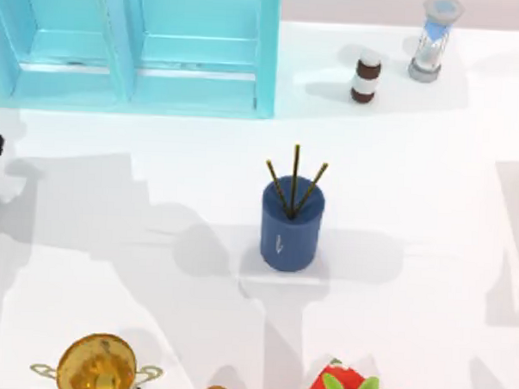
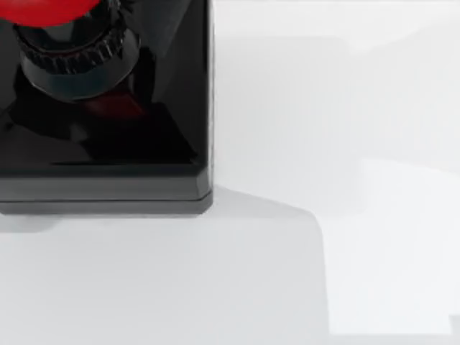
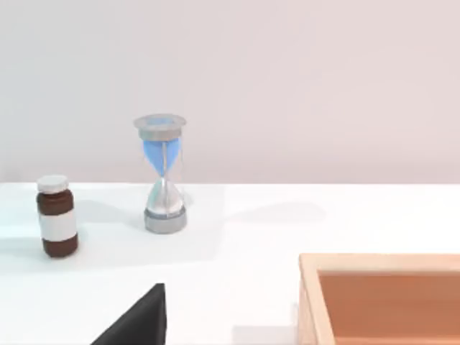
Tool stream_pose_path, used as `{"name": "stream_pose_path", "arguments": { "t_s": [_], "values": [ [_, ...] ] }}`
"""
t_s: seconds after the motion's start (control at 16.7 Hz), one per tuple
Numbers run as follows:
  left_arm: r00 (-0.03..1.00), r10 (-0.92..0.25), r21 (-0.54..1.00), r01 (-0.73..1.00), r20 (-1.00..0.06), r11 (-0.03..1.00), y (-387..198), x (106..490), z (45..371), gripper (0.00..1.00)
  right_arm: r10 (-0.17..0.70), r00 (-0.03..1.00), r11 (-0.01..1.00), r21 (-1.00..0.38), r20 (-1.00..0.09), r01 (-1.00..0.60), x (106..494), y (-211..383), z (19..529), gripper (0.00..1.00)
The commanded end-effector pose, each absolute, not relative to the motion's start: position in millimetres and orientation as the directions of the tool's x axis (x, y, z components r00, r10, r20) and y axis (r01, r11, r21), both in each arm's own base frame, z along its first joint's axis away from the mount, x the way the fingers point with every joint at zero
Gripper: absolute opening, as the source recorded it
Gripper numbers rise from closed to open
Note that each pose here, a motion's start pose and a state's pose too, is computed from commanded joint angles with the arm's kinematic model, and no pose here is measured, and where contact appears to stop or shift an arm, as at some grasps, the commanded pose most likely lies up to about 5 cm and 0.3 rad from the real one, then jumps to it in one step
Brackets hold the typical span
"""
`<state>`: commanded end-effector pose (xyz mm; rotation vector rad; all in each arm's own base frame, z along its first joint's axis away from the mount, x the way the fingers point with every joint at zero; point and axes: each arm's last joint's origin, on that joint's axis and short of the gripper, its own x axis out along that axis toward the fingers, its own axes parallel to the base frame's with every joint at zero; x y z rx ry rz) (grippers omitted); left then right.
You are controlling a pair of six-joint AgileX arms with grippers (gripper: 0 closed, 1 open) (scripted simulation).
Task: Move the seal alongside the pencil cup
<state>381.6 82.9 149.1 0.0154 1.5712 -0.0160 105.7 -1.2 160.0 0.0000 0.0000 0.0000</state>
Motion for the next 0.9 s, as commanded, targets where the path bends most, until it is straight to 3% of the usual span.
{"name": "stream_pose_path", "arguments": {
  "t_s": [0.54,0.9],
  "values": [
    [-0.001,-0.001,-0.001,0.020,-1.000,1.000,78,384,153,0.00,0.000,1.000,1.000,0.000,0.000,0.000,106,-1,160,1.00],
    [-0.020,-0.001,-0.001,0.015,-1.000,1.000,7,397,223,0.00,0.000,1.000,1.000,0.000,0.000,0.000,106,-1,160,1.00]
  ]
}}
